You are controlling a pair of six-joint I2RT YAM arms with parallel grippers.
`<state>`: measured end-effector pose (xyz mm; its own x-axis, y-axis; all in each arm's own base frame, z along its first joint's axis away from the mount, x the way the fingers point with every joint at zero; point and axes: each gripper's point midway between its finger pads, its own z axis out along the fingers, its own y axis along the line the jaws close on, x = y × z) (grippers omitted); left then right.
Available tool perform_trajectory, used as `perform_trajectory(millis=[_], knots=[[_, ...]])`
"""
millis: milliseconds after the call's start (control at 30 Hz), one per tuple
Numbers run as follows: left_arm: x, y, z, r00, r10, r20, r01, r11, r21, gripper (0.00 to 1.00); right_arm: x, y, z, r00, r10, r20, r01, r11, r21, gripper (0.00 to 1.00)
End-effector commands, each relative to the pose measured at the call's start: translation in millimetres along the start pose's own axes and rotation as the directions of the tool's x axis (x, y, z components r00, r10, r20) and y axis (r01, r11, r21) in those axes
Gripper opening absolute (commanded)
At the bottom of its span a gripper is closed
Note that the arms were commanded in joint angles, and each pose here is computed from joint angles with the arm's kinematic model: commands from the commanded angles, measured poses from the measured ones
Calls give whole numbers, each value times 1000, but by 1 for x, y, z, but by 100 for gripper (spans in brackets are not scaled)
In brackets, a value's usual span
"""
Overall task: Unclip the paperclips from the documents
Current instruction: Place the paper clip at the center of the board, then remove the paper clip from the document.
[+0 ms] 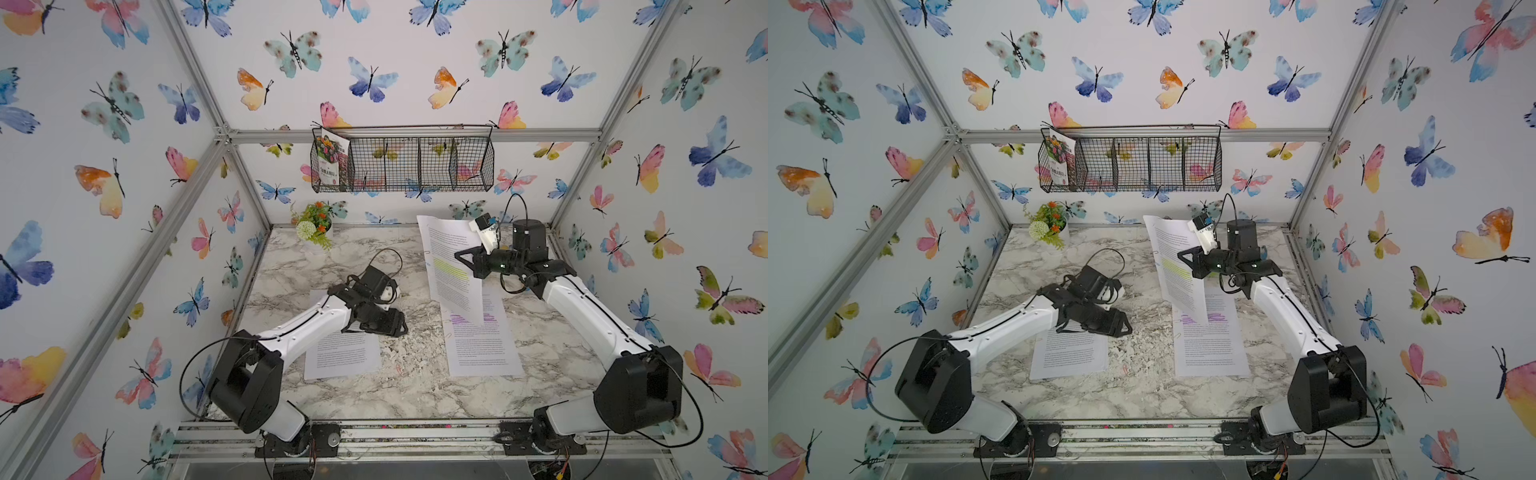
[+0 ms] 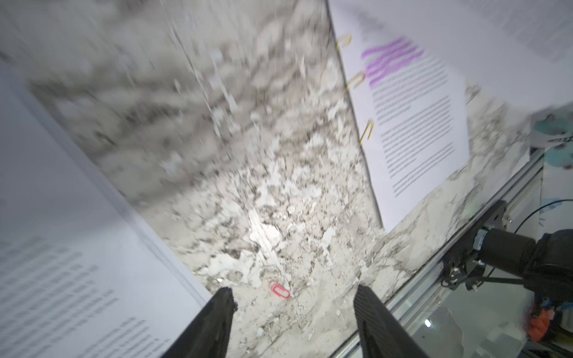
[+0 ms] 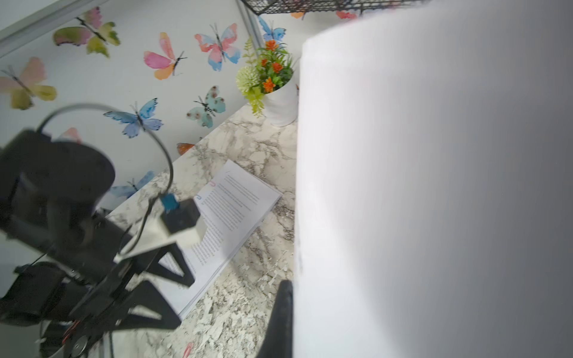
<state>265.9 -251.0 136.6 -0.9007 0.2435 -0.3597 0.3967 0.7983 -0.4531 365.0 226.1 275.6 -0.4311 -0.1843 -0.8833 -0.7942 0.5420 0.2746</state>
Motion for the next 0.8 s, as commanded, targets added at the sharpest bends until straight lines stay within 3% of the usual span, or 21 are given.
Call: perform_trajectory(millis=[0, 133, 200, 267, 433, 633, 700, 767], knots=[[-70, 8, -78, 946, 134, 294, -128, 991, -40, 79, -21, 52, -19, 992, -88, 91, 107, 967, -230, 2], [-114, -11, -129, 817, 270, 509, -291, 956, -40, 94, -30, 76, -30, 983, -106, 148, 152, 927, -343, 2], [-121, -31, -142, 751, 337, 568, -396, 918, -22, 93, -33, 89, -36, 978, -112, 176, 176, 894, -411, 2], [-125, -44, -151, 719, 347, 602, -440, 898, 7, 93, -37, 97, -40, 974, -111, 197, 192, 869, -456, 2], [-126, -66, -159, 713, 338, 614, -497, 862, 103, 98, -43, 110, -49, 970, -113, 215, 212, 826, -522, 2], [-131, -64, -151, 721, 351, 598, -507, 855, 109, 100, -47, 123, -59, 967, -113, 230, 230, 777, -586, 2], [-130, -70, -151, 719, 347, 602, -525, 839, 143, 89, -48, 125, -61, 966, -115, 233, 235, 770, -593, 2], [-129, -77, -151, 728, 326, 603, -530, 826, 193, 61, -49, 125, -60, 965, -116, 235, 237, 772, -590, 2]])
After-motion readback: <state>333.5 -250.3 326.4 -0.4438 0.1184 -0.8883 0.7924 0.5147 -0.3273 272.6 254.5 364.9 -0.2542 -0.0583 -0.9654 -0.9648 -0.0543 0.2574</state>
